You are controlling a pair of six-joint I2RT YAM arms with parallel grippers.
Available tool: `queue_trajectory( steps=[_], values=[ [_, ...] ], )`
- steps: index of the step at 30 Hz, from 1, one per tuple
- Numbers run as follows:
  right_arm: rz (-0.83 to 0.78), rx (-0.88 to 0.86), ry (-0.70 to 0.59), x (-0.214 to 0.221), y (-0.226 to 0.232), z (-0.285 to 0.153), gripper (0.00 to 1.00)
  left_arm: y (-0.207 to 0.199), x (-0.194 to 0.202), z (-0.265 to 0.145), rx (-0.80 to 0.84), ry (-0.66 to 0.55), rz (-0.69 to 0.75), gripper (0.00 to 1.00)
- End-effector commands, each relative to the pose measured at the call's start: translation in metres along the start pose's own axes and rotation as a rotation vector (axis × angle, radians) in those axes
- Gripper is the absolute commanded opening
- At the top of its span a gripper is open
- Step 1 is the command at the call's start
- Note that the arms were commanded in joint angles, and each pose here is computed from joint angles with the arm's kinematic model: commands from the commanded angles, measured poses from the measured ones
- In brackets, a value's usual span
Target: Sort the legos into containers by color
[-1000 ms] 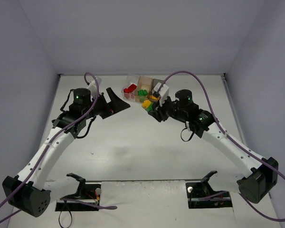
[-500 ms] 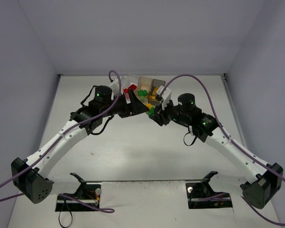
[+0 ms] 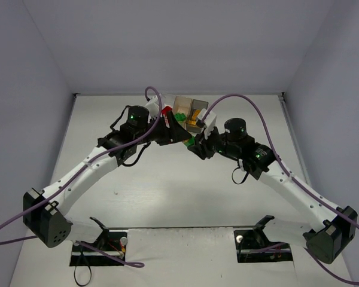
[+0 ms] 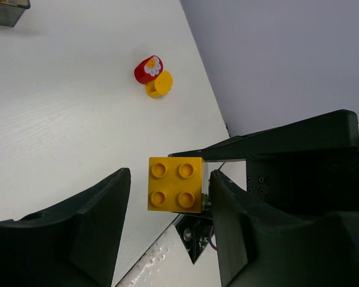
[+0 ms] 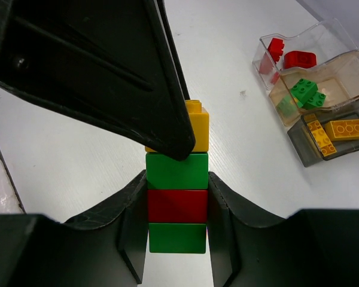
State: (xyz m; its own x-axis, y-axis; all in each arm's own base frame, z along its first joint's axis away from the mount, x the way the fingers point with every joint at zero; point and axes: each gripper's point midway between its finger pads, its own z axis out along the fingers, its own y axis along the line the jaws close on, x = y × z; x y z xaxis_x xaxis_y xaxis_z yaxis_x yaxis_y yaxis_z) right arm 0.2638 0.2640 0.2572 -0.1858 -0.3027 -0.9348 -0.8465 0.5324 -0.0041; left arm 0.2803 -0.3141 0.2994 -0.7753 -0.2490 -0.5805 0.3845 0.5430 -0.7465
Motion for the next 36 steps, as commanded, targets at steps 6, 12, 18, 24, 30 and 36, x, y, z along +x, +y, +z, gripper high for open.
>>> queue_trajectory(
  steps=[6, 12, 18, 24, 30, 36],
  values=[
    [-0.028, 0.008, -0.068, -0.017, 0.001, -0.005, 0.04, -0.036, -0.024, -0.004, 0.122, -0.086, 0.049, 0.05],
    [-0.005, 0.035, -0.019, 0.009, -0.001, -0.005, 0.03, -0.017, -0.047, -0.012, 0.065, -0.120, 0.071, 0.00],
    [0.048, 0.075, 0.027, 0.035, -0.001, -0.015, 0.02, 0.006, -0.083, -0.009, 0.033, -0.128, 0.103, 0.00],
    [0.100, 0.149, 0.058, 0.042, -0.010, -0.024, 0.00, 0.059, -0.089, 0.057, -0.093, -0.062, 0.206, 0.01],
    [0.165, 0.157, 0.051, 0.042, -0.007, -0.029, 0.00, 0.107, -0.100, 0.125, -0.238, -0.033, 0.365, 0.09],
    [0.181, 0.160, 0.065, 0.045, -0.004, -0.039, 0.00, 0.132, -0.113, 0.185, -0.306, -0.069, 0.443, 0.10]
  ],
)
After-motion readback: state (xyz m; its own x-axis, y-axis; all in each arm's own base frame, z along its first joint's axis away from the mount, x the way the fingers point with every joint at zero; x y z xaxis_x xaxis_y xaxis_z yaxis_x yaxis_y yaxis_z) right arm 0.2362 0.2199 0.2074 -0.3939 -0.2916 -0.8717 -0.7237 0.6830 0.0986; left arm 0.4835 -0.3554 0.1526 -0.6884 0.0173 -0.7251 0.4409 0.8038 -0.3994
